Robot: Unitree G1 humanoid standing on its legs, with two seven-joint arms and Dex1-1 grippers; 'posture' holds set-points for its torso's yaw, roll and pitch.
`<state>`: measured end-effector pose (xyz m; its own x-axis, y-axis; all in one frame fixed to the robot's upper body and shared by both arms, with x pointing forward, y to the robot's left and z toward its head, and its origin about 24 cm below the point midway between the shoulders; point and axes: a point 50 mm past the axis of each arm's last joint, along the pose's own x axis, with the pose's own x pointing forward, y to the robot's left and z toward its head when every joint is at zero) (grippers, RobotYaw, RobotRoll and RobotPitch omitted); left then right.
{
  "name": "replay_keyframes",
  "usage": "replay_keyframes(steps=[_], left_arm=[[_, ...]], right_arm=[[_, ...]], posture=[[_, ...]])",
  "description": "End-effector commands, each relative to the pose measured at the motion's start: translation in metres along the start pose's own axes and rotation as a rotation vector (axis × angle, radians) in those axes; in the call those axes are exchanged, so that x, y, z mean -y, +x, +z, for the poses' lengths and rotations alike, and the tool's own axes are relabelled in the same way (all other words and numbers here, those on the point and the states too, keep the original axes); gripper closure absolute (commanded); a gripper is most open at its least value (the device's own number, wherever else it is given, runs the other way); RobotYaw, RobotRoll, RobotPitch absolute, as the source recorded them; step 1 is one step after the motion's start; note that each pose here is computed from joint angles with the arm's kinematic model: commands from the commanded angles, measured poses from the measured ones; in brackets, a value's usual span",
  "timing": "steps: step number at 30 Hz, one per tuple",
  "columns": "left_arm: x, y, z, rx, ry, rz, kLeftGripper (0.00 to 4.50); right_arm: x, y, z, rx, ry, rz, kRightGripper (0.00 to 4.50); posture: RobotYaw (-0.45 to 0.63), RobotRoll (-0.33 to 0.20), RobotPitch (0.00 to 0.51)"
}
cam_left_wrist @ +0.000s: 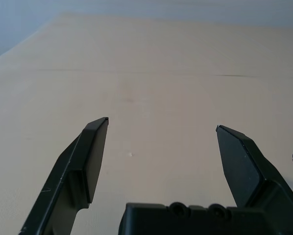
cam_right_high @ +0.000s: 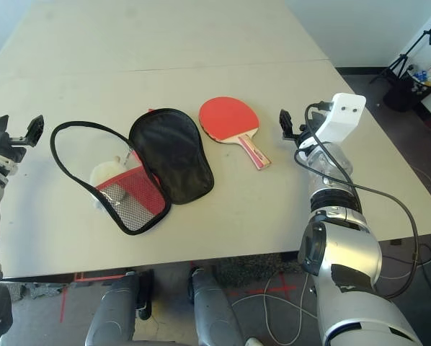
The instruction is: Store the ping-pong paddle in its case and zip it.
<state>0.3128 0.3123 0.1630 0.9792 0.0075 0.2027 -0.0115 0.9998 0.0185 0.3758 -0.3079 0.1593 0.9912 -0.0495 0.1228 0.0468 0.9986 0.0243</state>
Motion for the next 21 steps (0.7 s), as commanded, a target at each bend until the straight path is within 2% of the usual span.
replay_keyframes(steps=[1, 6, 9, 14, 19, 21], left_arm=[[-0.007, -0.004, 0.000, -0.016, -0.002, 0.018, 0.00], [-0.012, -0.004, 0.001, -0.001, -0.012, 0.076, 0.00], [-0.022, -0.002, 0.012, 0.032, -0.005, 0.106, 0.00], [-0.027, 0.011, 0.058, 0.127, 0.031, 0.048, 0.00], [-0.007, 0.019, 0.087, 0.176, 0.045, -0.088, 0.00], [0.018, 0.021, 0.094, 0.154, 0.046, -0.241, 0.00]], right_arm=[[0.006, -0.006, -0.009, -0.021, 0.007, -0.018, 0.04], [0.009, -0.008, -0.010, -0.025, 0.004, -0.024, 0.04], [0.009, -0.008, -0.010, -0.027, -0.001, -0.023, 0.04], [0.009, -0.009, -0.010, -0.033, -0.009, -0.014, 0.04], [0.010, -0.011, -0.014, -0.051, -0.014, -0.013, 0.04], [0.009, -0.010, -0.015, -0.060, -0.021, -0.012, 0.04]], posture=[[-0.03, 0.000, 0.223], [-0.04, 0.000, 0.228], [-0.05, 0.000, 0.235], [-0.04, 0.000, 0.239], [-0.03, 0.000, 0.235], [-0.03, 0.000, 0.233]])
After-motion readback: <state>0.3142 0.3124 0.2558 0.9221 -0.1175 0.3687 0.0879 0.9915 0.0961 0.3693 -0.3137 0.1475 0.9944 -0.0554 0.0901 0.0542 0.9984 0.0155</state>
